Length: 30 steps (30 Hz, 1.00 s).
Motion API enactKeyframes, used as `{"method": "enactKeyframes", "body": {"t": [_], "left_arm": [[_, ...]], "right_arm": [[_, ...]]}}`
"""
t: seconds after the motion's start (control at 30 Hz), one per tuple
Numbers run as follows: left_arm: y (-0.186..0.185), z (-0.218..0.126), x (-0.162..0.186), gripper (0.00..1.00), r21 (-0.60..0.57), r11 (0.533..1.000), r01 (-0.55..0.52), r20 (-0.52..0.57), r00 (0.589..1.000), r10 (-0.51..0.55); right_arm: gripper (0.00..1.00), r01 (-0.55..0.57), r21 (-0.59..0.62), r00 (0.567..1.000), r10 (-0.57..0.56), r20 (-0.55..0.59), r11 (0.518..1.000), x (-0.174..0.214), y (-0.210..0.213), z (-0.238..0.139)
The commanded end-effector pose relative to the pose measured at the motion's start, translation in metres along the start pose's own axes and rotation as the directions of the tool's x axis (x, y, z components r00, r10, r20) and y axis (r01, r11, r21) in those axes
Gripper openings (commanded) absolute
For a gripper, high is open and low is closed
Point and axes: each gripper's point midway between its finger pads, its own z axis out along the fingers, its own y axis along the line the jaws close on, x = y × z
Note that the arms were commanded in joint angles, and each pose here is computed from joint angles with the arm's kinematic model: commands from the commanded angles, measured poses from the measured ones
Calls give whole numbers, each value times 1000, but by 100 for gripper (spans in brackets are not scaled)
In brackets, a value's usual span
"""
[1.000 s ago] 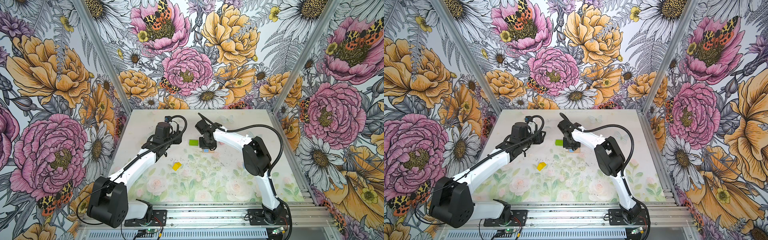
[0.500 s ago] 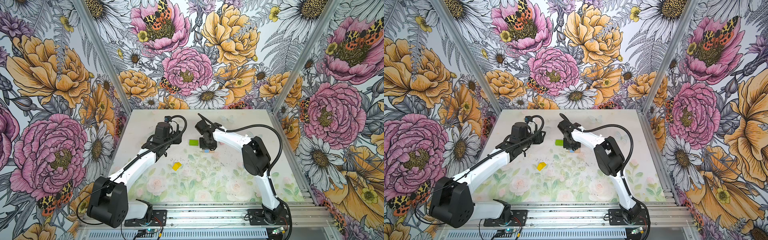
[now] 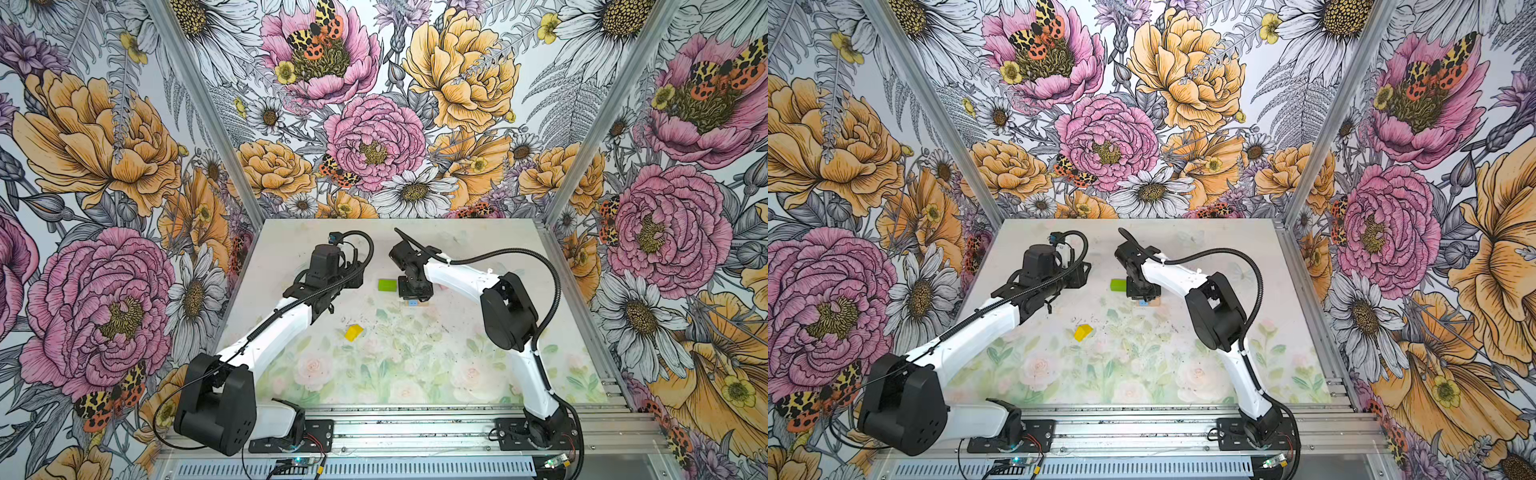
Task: Build the wood block tower
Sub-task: 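Lower the light-blue block onto the tan blocks and open the right gripper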
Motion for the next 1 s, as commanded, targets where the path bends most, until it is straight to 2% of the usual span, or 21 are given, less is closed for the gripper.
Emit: {"method": "enactKeyframes", "body": {"t": [0.0,0.33,0.5,0.83,0.97], "left_arm": [[7,-4,-2,55,-26,1000,-12,21,1000,13],[7,-5,-3,55,-24,1000,-11,25,1000,12],[8,-5,-2,55,-28,1000,-10,24,1000,11],[9,-5,-2,55,-32,999,-10,24,1000,11],[9,-5,-2,55,-33,999,-10,24,1000,11]], "right_arm": [[15,-11,-2,999,11,30,1000,-8,5,-4],[16,-13,0,1000,13,29,1000,-10,5,-4],[21,-18,7,999,18,28,1000,-10,3,-2],[23,-25,15,999,24,31,1000,-11,0,-2],[29,-24,17,999,24,29,1000,-10,0,-2]]}}
